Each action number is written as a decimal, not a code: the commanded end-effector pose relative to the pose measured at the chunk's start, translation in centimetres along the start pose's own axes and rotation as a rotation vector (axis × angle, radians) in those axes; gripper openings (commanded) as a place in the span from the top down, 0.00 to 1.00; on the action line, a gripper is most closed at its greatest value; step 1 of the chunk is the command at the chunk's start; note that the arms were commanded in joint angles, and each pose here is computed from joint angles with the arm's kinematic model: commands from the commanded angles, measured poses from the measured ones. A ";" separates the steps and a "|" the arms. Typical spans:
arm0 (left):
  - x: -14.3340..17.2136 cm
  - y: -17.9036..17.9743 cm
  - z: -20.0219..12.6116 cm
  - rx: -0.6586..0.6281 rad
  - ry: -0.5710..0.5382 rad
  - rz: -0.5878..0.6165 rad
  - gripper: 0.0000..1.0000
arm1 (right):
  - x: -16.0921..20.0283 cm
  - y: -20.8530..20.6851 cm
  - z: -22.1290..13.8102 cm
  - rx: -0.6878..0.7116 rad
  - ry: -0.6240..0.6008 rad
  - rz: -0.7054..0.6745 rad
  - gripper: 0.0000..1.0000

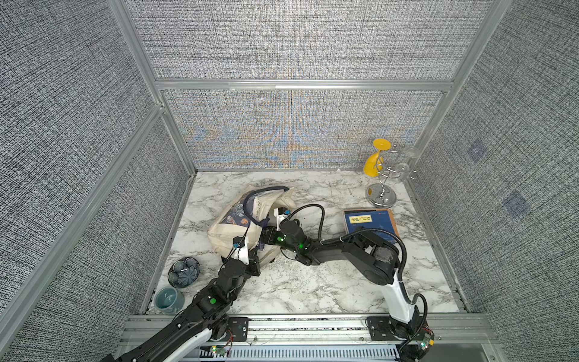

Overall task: Take out the books from the canvas bag
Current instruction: Pick up the book from the canvas bag, then place the book at the center of the board.

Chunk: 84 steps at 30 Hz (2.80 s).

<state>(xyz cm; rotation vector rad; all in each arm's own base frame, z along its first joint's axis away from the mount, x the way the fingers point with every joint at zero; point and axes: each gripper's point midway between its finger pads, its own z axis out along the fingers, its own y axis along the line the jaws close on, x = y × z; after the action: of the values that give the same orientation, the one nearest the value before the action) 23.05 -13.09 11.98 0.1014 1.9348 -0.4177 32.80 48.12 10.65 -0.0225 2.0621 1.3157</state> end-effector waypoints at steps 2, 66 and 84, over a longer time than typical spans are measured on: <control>-1.2 0.2 -0.1 -0.019 -0.046 -0.033 1.00 | -1.8 1.2 -1.8 -0.021 -0.074 -0.051 1.00; -1.6 -1.1 0.6 0.004 0.021 -0.033 1.00 | -2.1 -18.4 -45.5 1.029 -0.705 0.554 1.00; -1.4 -1.0 0.8 -0.005 0.030 -0.026 1.00 | 0.0 -21.8 -40.8 1.160 -0.760 0.679 1.00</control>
<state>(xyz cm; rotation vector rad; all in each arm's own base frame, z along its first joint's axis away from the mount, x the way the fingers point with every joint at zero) 23.83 -13.75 12.32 0.0764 1.9973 -0.4072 17.87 3.46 3.76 1.3957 1.9499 0.0273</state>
